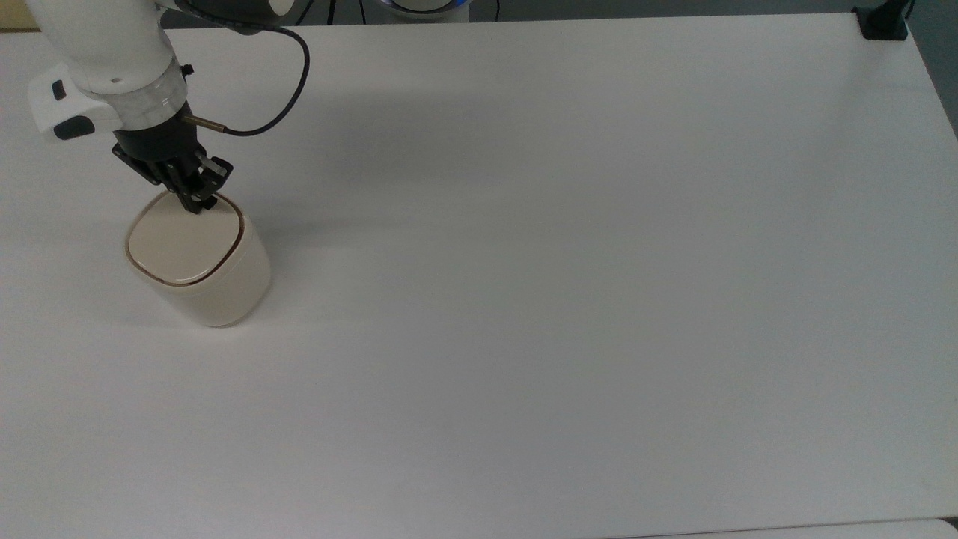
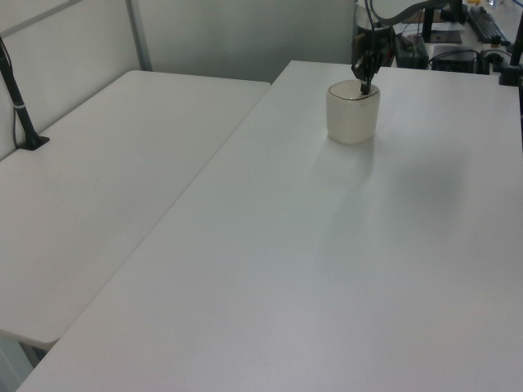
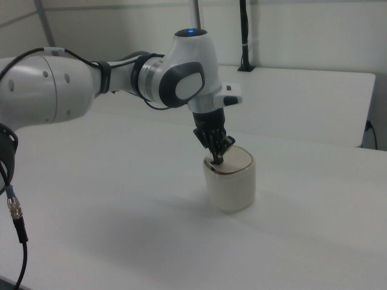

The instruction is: Open the trash bin

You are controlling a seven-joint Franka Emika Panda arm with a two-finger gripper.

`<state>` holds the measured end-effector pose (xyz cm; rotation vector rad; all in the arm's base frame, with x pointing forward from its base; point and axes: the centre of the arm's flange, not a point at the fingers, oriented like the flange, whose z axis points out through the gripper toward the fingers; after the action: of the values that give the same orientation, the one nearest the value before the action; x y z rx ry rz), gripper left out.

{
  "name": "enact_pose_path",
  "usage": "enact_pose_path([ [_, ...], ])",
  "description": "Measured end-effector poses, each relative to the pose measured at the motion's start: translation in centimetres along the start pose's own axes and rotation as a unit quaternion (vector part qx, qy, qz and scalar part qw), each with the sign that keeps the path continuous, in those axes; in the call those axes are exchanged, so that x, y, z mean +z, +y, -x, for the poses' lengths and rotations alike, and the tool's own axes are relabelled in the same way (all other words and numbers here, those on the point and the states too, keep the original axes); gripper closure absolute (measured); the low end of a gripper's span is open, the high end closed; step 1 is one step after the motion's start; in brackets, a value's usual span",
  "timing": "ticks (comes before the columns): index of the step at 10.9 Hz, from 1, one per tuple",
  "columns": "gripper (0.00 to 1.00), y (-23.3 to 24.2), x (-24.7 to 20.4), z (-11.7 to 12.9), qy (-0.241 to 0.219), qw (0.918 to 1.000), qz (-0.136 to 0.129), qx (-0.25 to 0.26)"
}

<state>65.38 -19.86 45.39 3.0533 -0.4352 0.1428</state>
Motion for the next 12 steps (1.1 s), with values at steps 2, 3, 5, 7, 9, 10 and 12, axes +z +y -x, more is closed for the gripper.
enact_pose_path([
  [2,0.94,-1.1,-1.8,0.1,0.011,0.9999,-0.003,-0.008],
  [3,0.93,-2.5,-3.5,0.5,0.013,0.9997,-0.005,-0.018],
  [5,0.93,-5.9,-6.6,2.2,-0.004,0.9990,-0.009,-0.044],
  [7,0.93,-10.6,-9.2,4.2,-0.018,0.9966,-0.012,-0.079],
  [9,0.93,-13.2,-11.1,5.6,-0.022,0.9948,-0.012,-0.098],
  [10,0.93,-13.7,-12.1,6.2,-0.021,0.9944,-0.013,-0.103],
  [12,0.90,-14.4,-13.4,6.9,-0.019,0.9936,-0.013,-0.110],
])
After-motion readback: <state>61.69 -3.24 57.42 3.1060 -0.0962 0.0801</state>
